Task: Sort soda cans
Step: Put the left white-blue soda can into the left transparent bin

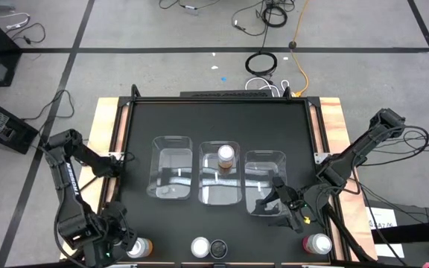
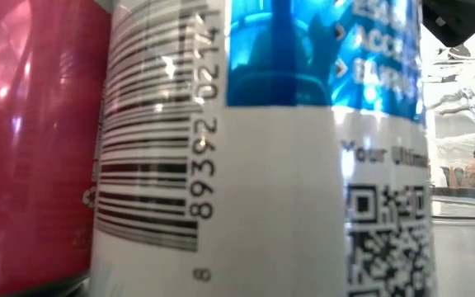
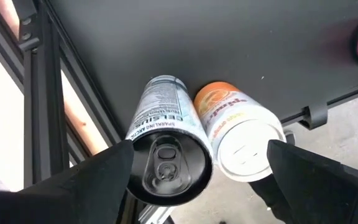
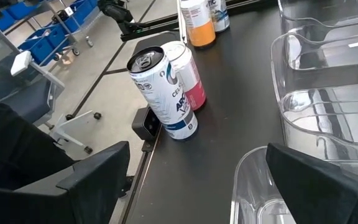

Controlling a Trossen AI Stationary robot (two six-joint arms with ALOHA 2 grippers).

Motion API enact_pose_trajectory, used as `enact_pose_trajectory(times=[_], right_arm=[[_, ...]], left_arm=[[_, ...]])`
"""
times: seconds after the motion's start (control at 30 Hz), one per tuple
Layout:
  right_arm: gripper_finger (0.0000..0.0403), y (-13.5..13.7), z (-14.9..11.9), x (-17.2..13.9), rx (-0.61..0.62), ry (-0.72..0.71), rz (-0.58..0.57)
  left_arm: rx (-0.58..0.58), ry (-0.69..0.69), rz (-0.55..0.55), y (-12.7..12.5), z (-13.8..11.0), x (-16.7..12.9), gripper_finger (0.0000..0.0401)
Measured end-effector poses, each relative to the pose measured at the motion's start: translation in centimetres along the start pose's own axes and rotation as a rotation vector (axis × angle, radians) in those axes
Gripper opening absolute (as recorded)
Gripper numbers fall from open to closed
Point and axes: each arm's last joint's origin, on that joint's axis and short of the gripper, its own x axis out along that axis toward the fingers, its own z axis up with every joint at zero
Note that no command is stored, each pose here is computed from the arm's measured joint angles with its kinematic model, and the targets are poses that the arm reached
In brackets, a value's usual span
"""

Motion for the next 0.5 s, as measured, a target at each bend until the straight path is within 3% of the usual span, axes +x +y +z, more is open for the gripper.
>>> enact_pose_trajectory(times=[0.5], right_arm=[[0.037,0.0,0.01,0.0,-0.002,-0.001,0.0]], left_arm=[[0.003,-0.008,0.009,0.1,-0.07,0.08,0.038]])
